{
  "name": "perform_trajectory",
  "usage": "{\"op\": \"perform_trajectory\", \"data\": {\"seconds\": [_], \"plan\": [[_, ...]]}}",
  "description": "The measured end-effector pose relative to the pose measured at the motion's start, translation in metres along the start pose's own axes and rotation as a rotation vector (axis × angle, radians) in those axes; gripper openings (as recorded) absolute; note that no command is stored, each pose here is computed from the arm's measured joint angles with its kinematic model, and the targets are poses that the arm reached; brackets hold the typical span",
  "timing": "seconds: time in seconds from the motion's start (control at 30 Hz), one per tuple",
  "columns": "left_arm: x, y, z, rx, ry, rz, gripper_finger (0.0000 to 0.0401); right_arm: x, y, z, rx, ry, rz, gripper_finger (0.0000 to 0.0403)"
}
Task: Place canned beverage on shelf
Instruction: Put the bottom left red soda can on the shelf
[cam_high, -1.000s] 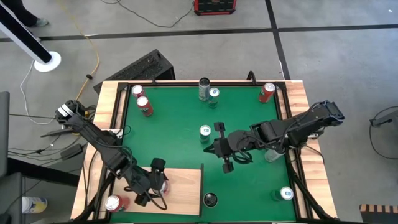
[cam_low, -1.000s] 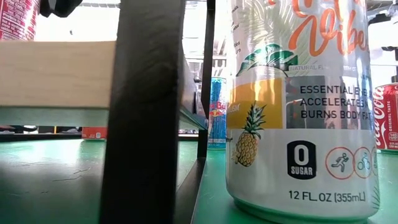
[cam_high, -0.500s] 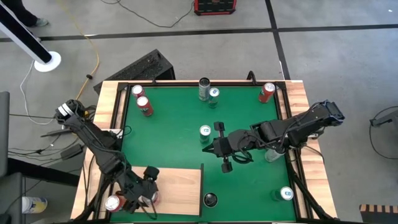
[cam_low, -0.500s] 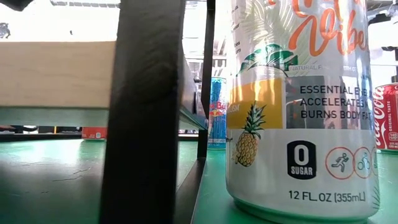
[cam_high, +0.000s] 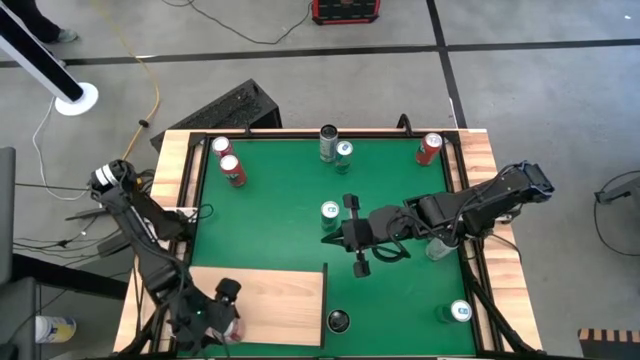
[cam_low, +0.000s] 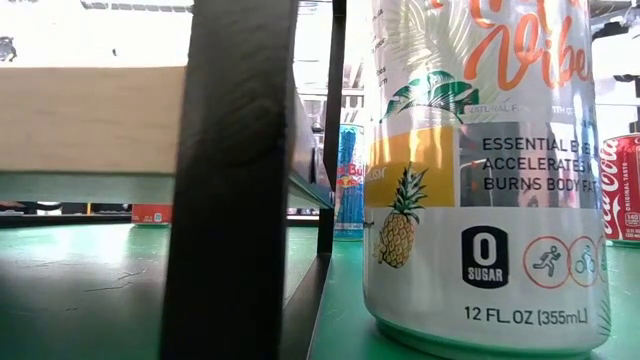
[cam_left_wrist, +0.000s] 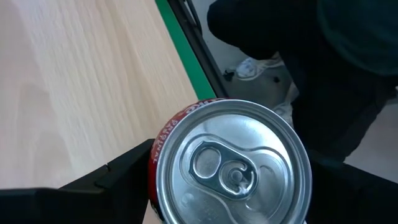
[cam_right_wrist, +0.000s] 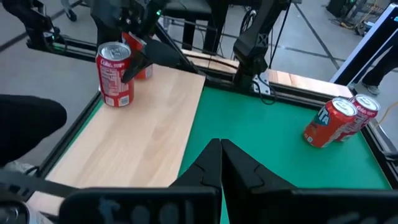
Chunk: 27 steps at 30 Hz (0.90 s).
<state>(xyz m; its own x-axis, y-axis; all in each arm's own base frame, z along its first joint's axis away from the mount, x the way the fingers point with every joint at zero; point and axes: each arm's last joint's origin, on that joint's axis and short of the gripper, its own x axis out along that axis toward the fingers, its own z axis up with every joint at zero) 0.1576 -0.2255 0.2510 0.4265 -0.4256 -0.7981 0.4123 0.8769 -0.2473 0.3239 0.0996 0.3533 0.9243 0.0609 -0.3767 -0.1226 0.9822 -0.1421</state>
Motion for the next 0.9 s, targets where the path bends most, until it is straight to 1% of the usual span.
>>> {"op": "perform_trajectory", "data": {"seconds": [0.3, 0.6, 0.9], "plan": [[-0.0022, -0.007, -0.0106, 0.014, 0.037, 0.033, 0.0301, 0.0, -0.0001, 0.0011, 0.007, -0.011, -0.001, 0.0025], [-0.0052, -0.0074, -0.0086, 0.057, 0.041, 0.058, 0.0302, 0.0, -0.0001, 0.0014, 0.008, -0.014, -0.001, 0.0025], [-0.0053, -0.0077, -0.0063, 0.056, 0.007, 0.074, 0.0306, 0.0, 0.0, 0.0003, 0.005, -0.003, 0.0, 0.0025]]}}
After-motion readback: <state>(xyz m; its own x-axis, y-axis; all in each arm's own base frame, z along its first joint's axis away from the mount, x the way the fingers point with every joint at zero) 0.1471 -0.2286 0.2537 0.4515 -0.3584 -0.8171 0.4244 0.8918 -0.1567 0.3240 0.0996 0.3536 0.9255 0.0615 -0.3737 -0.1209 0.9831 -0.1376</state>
